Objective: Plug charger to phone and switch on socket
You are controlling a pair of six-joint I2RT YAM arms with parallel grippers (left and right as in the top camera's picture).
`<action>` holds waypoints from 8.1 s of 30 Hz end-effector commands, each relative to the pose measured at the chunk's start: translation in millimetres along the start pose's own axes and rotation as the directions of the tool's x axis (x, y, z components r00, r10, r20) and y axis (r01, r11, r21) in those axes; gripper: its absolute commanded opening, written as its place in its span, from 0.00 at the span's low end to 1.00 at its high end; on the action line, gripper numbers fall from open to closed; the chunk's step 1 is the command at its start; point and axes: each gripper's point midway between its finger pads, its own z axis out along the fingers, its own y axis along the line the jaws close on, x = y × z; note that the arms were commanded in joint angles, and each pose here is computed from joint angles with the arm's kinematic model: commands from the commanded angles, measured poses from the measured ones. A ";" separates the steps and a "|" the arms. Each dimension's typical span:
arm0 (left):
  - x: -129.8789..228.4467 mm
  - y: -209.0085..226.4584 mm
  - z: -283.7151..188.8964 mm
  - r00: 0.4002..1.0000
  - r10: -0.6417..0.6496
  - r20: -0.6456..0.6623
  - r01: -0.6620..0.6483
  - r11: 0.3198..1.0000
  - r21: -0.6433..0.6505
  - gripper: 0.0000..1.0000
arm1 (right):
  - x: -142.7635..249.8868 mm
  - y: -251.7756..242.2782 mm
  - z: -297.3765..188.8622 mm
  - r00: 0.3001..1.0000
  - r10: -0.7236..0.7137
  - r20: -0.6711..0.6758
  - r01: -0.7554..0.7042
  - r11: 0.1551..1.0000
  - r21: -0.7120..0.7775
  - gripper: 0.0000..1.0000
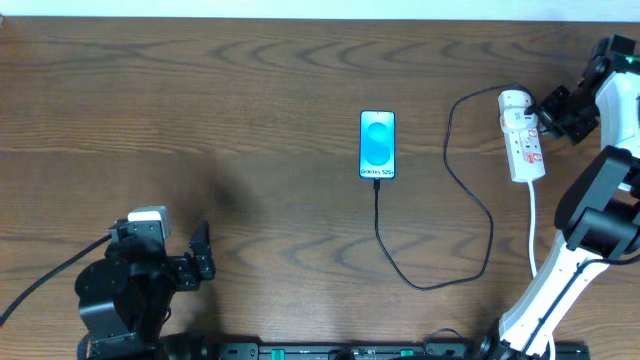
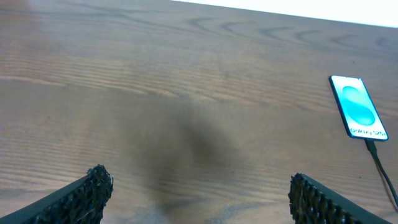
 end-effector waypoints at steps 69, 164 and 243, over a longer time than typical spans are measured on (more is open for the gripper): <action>47.9 -21.6 -52.2 0.996 0.075 0.056 -0.080 0.994 0.079 0.93 | 135.8 9.1 -490.6 0.523 0.068 0.850 0.492 0.790 -0.366 0.01; 25.8 13.2 73.2 0.898 0.042 0.437 -0.022 0.998 -0.050 0.93 | 274.7 -27.1 -560.5 0.292 0.185 0.938 0.741 0.577 -0.345 0.04; 42.6 15.1 80.9 0.929 0.041 0.368 -0.022 0.998 -0.055 0.93 | 286.3 -53.2 -266.6 0.536 -0.393 0.747 0.721 0.673 -0.163 0.99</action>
